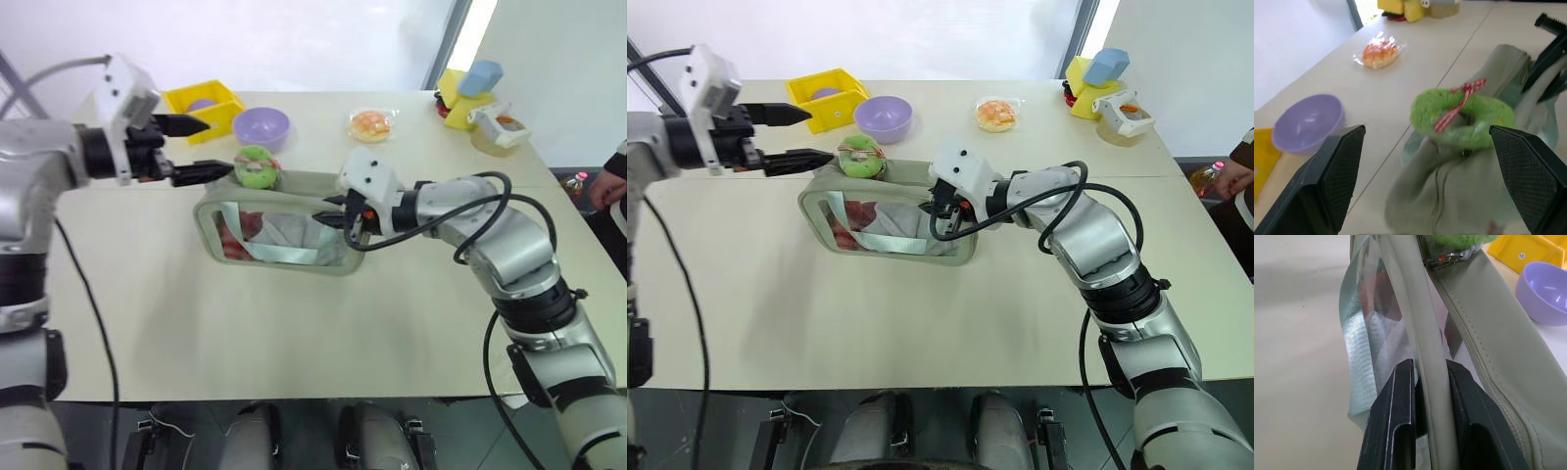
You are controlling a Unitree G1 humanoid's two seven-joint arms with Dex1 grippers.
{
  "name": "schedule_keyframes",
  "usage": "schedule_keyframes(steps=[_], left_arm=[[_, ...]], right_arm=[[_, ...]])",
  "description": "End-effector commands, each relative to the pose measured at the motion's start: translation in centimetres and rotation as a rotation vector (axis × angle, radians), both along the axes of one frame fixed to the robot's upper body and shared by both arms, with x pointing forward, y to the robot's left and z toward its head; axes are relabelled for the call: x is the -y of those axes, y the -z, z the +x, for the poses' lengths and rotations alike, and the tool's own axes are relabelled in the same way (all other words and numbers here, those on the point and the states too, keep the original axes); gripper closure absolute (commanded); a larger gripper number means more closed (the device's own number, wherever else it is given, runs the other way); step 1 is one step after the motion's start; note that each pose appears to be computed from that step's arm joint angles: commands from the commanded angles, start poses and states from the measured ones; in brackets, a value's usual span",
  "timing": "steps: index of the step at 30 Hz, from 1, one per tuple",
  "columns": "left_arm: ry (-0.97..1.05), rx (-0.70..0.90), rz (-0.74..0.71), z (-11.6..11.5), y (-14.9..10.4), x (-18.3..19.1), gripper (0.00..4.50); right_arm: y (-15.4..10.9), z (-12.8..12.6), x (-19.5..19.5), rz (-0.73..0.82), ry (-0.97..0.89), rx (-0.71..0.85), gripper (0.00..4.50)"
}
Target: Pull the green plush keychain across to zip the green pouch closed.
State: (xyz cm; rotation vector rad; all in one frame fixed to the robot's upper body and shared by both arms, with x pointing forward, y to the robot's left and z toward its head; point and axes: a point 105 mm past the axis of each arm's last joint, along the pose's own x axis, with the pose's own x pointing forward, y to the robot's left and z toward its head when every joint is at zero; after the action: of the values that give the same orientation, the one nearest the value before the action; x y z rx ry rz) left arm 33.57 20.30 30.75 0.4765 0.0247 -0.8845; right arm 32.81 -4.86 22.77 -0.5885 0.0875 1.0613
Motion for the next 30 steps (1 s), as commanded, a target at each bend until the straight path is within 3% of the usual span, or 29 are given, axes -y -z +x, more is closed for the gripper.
schedule_keyframes(steps=[1,4,8,14,17,24,27,30], left_arm=[[-0.016,-0.003,0.014,-2.2,-1.3,-1.7,0.06],[0.006,-0.090,0.057,-3.7,1.2,-1.6,0.06],[-0.076,-0.103,0.127,-2.9,5.6,-2.4,0.06],[-0.104,-0.053,0.082,-1.6,6.9,-2.0,0.06],[-0.098,-0.043,0.039,-1.3,6.6,-1.7,0.96],[-0.065,-0.072,0.032,-1.4,7.3,-1.0,4.34],[-0.039,-0.104,0.038,-1.9,7.8,-0.7,4.45],[-0.033,-0.110,0.045,-2.1,8.1,-0.6,4.50]], right_arm=[[-0.5,-0.2,-0.3,0.009,-0.018,0.033,3.70],[-0.6,-0.1,-0.2,0.009,-0.019,0.037,3.70],[-0.6,0.0,-0.2,0.006,-0.024,0.040,3.70],[-0.5,-0.2,-0.3,-0.001,-0.034,0.033,3.70],[-0.5,-0.3,-0.3,-0.003,-0.035,0.032,3.70],[-0.5,-0.4,-0.1,-0.005,-0.032,0.029,3.70],[-0.6,-0.5,0.2,-0.003,-0.024,0.020,3.70],[-1.0,-1.0,0.7,0.008,-0.039,-0.021,2.92]])
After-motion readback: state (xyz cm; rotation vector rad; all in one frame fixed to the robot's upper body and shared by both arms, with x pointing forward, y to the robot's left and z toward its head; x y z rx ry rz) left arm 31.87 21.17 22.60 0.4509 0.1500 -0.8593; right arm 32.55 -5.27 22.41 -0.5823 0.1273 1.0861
